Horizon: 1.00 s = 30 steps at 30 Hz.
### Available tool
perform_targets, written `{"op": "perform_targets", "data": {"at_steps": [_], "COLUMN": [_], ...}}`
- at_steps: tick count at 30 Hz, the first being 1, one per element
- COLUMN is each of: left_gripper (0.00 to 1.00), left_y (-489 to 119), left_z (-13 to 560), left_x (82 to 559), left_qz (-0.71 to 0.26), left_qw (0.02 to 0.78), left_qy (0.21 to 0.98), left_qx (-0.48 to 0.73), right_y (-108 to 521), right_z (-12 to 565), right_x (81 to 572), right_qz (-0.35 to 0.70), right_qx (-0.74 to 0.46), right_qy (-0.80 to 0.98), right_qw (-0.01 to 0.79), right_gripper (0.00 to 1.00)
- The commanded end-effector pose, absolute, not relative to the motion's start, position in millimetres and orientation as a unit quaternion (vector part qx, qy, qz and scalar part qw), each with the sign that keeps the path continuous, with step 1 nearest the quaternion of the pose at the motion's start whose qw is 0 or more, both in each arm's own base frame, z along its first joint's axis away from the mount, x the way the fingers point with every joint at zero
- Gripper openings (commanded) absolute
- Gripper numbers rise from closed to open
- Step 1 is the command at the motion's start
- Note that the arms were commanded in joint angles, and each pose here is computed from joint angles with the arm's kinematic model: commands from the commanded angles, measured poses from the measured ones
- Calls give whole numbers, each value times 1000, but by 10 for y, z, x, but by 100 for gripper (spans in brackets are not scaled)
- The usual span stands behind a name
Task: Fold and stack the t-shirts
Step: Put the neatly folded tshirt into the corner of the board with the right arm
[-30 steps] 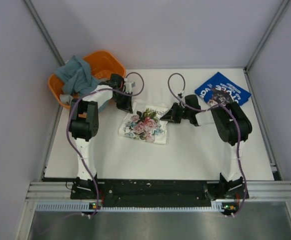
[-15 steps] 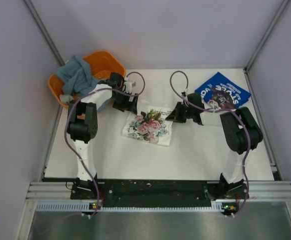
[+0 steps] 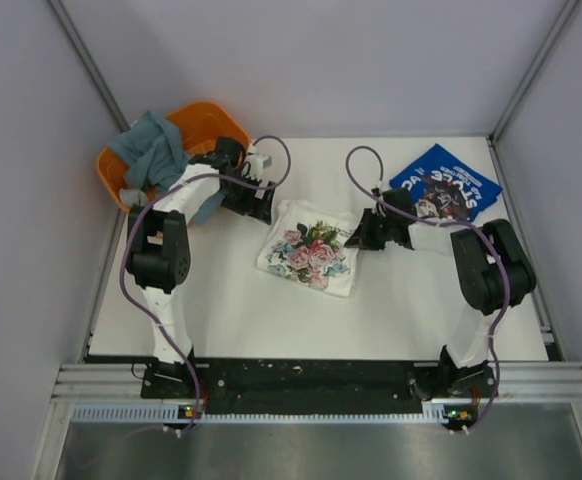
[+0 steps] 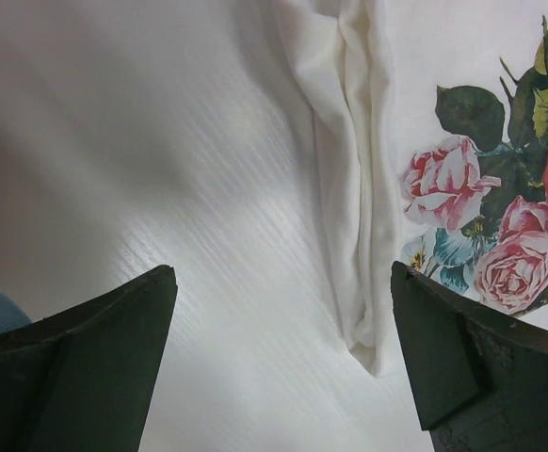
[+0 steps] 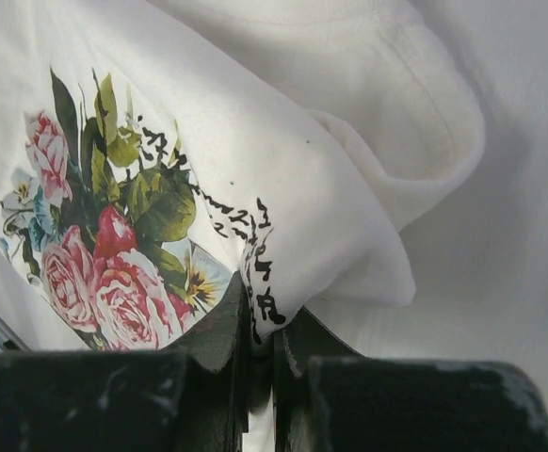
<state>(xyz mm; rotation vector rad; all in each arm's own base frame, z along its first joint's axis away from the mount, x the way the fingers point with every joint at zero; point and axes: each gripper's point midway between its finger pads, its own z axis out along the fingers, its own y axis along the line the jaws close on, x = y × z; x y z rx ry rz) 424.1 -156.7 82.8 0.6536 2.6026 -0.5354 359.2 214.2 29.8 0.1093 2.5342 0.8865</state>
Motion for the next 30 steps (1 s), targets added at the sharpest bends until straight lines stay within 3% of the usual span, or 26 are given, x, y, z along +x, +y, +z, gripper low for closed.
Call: {"op": "perform_targets", "data": {"at_steps": [1, 4, 6, 9, 15, 21, 25, 27, 30], "left_gripper": [99, 99, 99, 99, 99, 98, 90, 80, 50], "left_y": [-1777, -1922, -1993, -2087, -2208, -2414, -2509, -2557, -2614], "left_z": [1039, 955, 917, 899, 685, 539, 502, 485, 475], "left_x": [4252, 4284, 4340, 4425, 4480, 4430, 4473, 4482, 4452], "left_qz": [-198, -191, -192, -203, -224, -282, -301, -311, -334], "left_qw": [227, 223, 222, 222, 204, 179, 176, 172, 162], "left_qy": [915, 913, 913, 913, 916, 907, 900, 898, 891], "left_qx": [268, 284, 283, 276, 262, 258, 262, 260, 261], "right_y": [2164, 2041, 1960, 1825, 1794, 1970, 2023, 2040, 2135], "right_z": [397, 373, 402, 481, 445, 235, 231, 214, 185], "right_x": [3272, 3224, 3244, 3324, 3512, 3594, 3766, 3826, 3866], "right_qz": [319, 291, 269, 249, 258, 298, 304, 305, 329], "right_qx": [28, 33, 27, 29, 25, 30, 31, 33, 35], "right_qy": [922, 928, 933, 934, 932, 926, 919, 919, 913], "right_qw": [219, 229, 237, 254, 252, 230, 249, 248, 238], "right_gripper": [4, 44, 54, 59, 79, 80, 80, 80, 80]}}
